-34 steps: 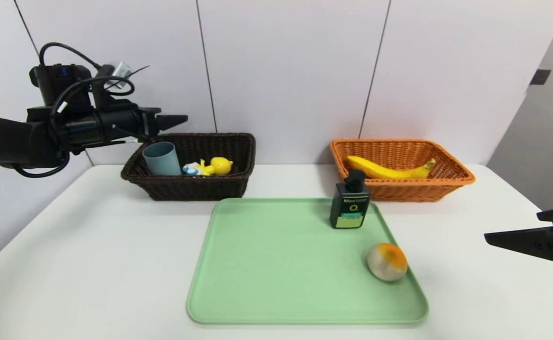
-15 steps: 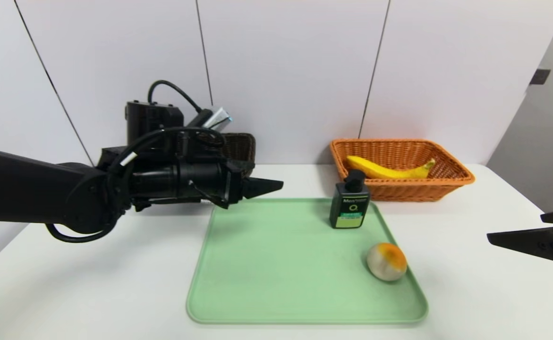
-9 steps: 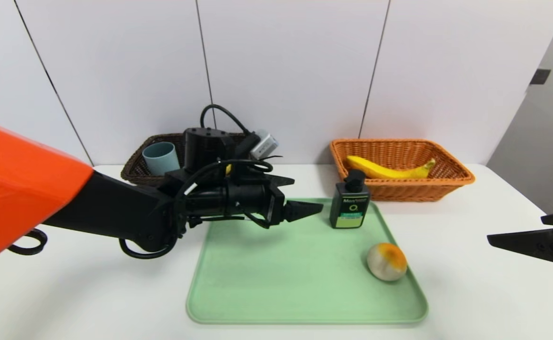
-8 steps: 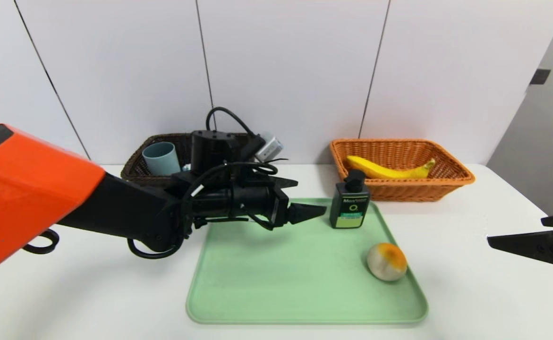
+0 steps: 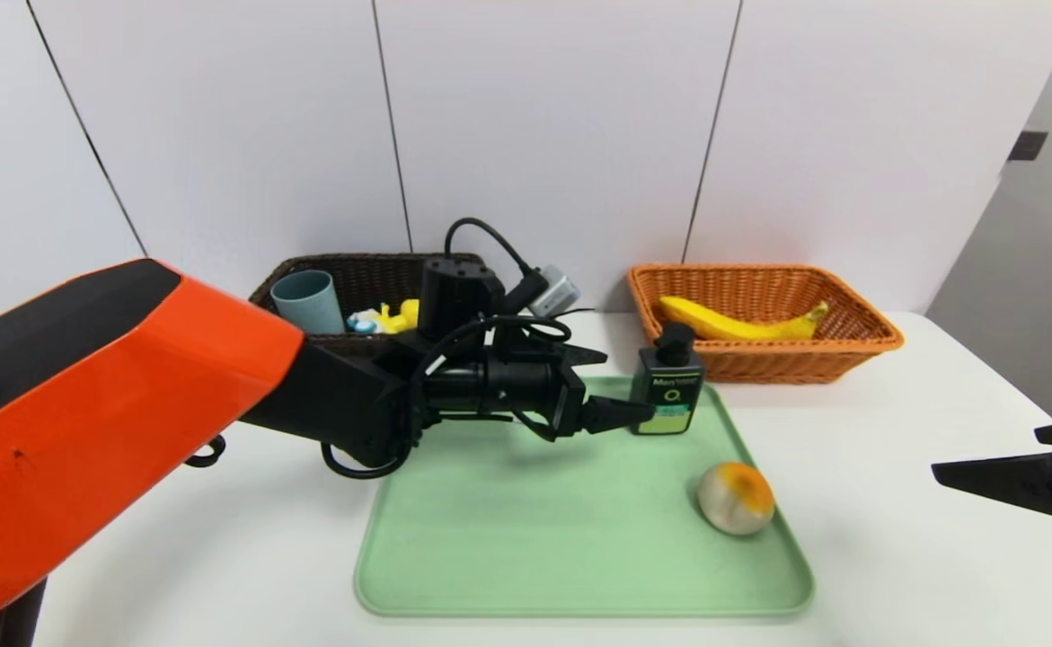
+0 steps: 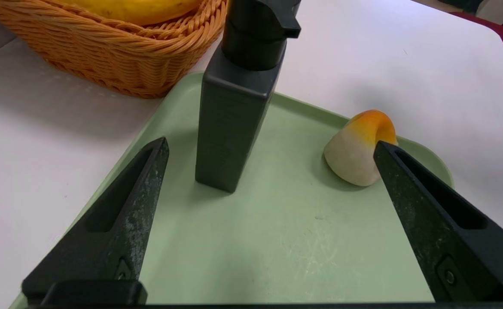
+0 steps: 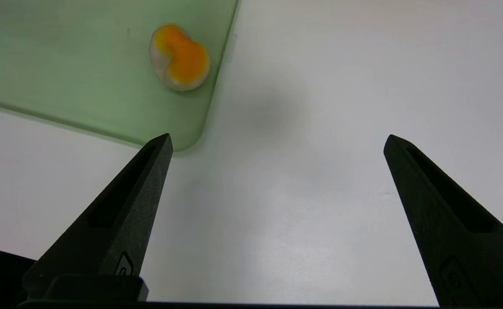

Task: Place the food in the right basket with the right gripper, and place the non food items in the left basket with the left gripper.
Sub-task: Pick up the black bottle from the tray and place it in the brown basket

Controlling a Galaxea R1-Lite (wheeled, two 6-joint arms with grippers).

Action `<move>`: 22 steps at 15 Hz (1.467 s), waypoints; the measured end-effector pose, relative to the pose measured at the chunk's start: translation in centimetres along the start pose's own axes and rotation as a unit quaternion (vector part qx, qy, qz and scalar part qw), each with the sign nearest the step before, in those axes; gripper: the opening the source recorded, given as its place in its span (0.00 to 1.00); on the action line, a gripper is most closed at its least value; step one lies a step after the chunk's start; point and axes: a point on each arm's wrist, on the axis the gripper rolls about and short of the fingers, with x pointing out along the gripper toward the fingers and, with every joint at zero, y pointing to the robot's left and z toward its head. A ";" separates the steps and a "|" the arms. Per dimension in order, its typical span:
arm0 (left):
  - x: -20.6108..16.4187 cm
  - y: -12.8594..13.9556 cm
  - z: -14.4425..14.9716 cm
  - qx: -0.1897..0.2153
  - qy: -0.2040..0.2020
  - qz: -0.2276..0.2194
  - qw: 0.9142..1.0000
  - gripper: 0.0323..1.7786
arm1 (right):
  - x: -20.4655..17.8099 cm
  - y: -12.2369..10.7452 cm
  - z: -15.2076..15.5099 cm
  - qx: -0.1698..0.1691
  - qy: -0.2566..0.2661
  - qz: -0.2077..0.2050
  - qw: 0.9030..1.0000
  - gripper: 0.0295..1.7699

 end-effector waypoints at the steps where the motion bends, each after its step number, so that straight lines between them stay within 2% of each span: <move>1: 0.4 0.3 -0.1 0.000 -0.002 -0.003 1.000 0.95 | 0.1 0.0 -0.1 0.000 0.002 -0.001 1.000 0.96; 12: 3.1 2.4 -0.9 0.006 -0.015 -0.043 0.999 0.95 | 0.3 -0.2 -0.8 0.006 0.012 -0.006 1.000 0.96; 22: 5.7 1.9 -1.7 0.009 -0.015 -0.065 0.998 0.95 | 0.3 -0.4 -1.0 0.012 0.014 -0.011 1.000 0.96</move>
